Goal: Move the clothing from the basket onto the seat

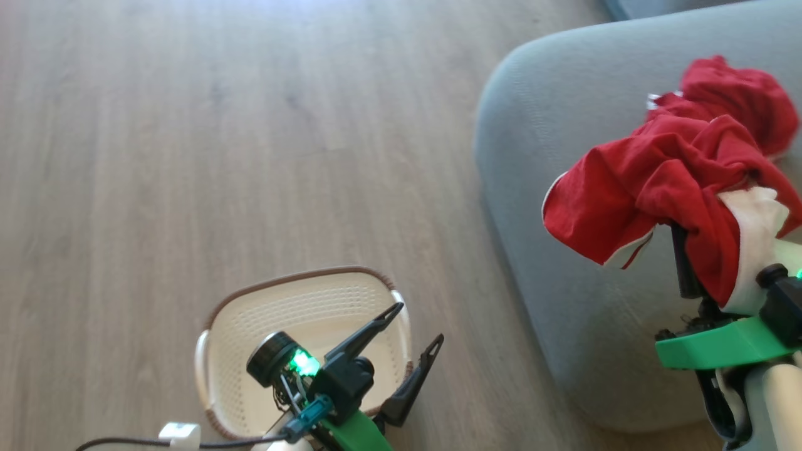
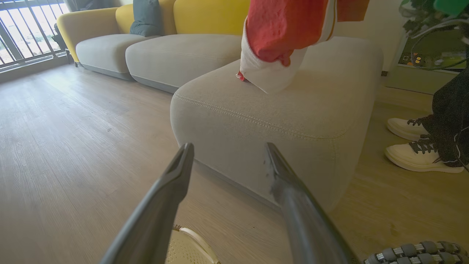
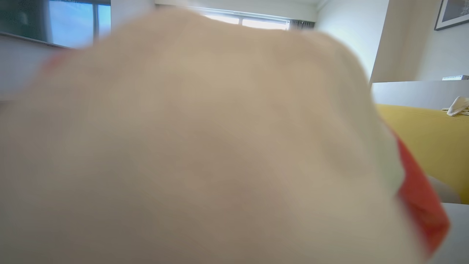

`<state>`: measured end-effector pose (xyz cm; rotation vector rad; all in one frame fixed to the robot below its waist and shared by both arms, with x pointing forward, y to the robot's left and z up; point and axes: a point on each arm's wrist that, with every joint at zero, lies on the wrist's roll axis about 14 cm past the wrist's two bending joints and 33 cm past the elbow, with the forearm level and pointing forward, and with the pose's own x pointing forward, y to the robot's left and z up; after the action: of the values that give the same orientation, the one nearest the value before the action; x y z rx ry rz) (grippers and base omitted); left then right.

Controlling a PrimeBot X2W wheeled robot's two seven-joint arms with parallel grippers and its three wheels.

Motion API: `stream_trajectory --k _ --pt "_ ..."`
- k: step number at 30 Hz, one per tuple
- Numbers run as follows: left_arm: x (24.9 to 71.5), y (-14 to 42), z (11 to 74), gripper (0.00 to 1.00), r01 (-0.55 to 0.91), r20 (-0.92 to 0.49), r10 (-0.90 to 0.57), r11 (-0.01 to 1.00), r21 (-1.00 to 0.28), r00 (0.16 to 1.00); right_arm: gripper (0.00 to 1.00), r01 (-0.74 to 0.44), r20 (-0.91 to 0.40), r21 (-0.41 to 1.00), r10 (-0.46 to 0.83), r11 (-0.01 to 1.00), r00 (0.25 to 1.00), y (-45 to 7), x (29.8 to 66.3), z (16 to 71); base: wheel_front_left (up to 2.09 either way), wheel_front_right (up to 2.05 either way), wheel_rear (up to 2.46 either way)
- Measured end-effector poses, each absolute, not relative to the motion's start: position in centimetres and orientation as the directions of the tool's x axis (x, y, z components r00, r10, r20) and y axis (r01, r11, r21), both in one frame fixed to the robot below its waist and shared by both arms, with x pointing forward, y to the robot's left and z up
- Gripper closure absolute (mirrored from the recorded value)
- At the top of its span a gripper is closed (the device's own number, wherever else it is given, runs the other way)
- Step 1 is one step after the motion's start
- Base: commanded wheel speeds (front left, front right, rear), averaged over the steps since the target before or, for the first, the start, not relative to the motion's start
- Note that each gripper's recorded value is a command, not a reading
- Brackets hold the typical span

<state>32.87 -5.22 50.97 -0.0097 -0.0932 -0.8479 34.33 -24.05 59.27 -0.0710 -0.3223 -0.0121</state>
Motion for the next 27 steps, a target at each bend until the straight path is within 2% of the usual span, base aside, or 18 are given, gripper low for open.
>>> stream_trajectory --k 11,19,27 --pt "30.8 -11.4 50.6 0.00 0.880 0.086 -0.877 0.476 0.012 0.473 1.00 0.253 0.319 -0.080 -0.216 0.964 0.923 -30.3 28.6 59.7 0.00 0.00 0.00" --pt "27.4 -16.4 50.6 0.00 0.966 0.102 -0.962 0.257 0.008 0.255 1.00 0.484 0.311 -0.078 -0.440 0.872 0.843 -35.5 22.4 59.7 0.00 0.00 0.00" --pt "26.6 -17.9 50.2 0.00 0.985 0.102 -0.980 0.174 -0.003 0.174 1.00 0.554 0.296 -0.084 -0.511 0.828 0.807 -36.2 20.5 59.3 0.00 0.00 0.00"
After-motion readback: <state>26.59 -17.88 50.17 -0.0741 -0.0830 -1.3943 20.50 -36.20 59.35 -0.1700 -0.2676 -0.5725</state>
